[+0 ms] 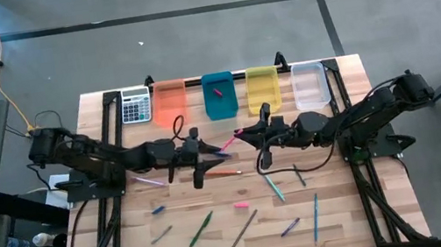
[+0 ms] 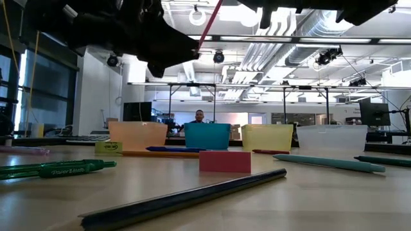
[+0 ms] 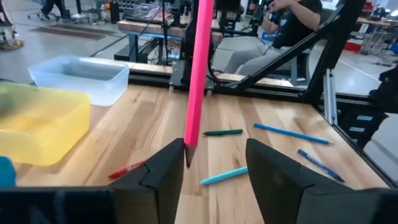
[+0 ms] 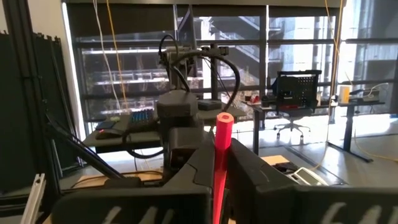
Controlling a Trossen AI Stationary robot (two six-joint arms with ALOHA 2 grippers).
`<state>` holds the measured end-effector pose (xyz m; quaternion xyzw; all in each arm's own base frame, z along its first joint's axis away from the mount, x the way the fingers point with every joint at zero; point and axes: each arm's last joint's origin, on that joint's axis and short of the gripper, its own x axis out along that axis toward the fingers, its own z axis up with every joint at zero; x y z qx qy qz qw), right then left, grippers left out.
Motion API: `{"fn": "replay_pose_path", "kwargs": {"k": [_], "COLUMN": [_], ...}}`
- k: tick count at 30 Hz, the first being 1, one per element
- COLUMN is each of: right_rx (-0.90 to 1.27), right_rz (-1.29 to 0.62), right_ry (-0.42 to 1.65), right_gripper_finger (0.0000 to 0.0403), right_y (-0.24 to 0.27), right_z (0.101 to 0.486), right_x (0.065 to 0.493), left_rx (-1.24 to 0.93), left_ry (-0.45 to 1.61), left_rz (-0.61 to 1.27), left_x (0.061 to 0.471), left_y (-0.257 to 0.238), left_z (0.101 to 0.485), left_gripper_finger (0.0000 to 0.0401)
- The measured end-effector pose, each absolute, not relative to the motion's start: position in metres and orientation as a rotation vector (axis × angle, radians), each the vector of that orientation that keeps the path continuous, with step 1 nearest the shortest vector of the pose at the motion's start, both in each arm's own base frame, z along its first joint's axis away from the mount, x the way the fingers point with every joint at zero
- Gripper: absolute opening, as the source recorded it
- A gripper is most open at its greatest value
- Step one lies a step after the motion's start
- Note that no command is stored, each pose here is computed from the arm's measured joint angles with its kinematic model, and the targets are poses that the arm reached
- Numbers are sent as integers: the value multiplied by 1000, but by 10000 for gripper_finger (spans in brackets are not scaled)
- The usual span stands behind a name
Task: Sort crayons/erasers/pens/pencils in bins
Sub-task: Put the pink pencil into the transparent bin
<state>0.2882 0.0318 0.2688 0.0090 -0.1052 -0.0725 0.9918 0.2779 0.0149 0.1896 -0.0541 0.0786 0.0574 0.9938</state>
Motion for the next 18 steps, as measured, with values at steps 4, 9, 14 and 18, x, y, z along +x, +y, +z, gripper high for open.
{"fn": "replay_pose_path", "kwargs": {"k": [4, 9, 14, 18], "right_rx": [22, 26, 3, -36], "right_rz": [-145, -152, -240, -447], "right_ry": [-205, -205, -149, 12], "right_gripper_finger": [5, 5, 5, 5], "right_y": [32, 32, 29, 15], "right_z": [268, 268, 266, 260], "right_x": [288, 288, 286, 278], "left_rx": [-78, -50, -40, -30], "left_ry": [192, 242, 302, 324], "left_rz": [142, 142, 180, 189], "left_x": [272, 267, 264, 264], "left_y": [14, 13, 14, 14], "left_z": [194, 195, 191, 189], "left_gripper_finger": [163, 163, 163, 163]}}
